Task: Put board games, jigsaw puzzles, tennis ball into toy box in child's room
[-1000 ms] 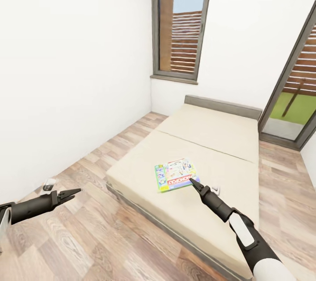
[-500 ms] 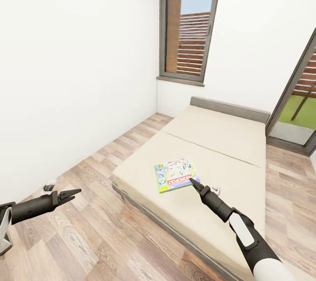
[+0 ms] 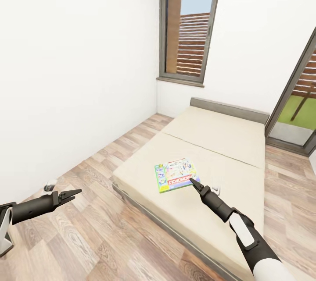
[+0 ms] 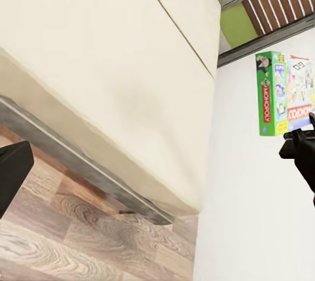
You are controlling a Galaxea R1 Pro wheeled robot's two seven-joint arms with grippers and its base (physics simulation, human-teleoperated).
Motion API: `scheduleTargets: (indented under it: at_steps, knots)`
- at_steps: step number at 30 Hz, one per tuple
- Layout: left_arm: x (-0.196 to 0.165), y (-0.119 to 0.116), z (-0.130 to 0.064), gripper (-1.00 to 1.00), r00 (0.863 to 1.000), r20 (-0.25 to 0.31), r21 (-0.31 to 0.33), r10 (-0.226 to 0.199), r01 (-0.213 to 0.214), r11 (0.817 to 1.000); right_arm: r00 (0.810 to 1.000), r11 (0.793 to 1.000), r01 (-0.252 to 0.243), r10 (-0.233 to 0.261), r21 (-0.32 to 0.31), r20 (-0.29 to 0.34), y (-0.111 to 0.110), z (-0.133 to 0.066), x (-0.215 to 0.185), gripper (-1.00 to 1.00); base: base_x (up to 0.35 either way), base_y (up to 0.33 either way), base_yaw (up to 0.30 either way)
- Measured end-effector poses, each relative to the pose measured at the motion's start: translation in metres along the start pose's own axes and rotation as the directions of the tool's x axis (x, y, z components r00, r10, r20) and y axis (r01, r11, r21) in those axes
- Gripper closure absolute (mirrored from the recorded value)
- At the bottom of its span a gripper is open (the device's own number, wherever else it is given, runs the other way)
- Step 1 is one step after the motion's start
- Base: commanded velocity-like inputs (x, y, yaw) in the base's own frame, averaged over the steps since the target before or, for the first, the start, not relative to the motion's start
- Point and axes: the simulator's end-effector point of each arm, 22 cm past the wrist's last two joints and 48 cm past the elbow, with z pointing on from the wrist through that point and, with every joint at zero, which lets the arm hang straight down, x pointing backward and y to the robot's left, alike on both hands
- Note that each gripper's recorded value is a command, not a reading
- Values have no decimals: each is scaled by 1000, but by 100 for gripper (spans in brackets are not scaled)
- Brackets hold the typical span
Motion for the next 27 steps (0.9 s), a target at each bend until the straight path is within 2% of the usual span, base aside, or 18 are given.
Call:
scheduleTargets:
  at_steps: [21,27]
  knots:
    - [-3,-15,-10,-100,1000,-3,-6,3,-3,1000,1000,1000,-1,1,-1,0,19,-6,-3,100,0,0,2]
    - [-4,-20,-14,-100,1000,-2,-5,4,-4,1000,1000,1000,0,0,-1,0,25,-8,-3,100,0,0,205]
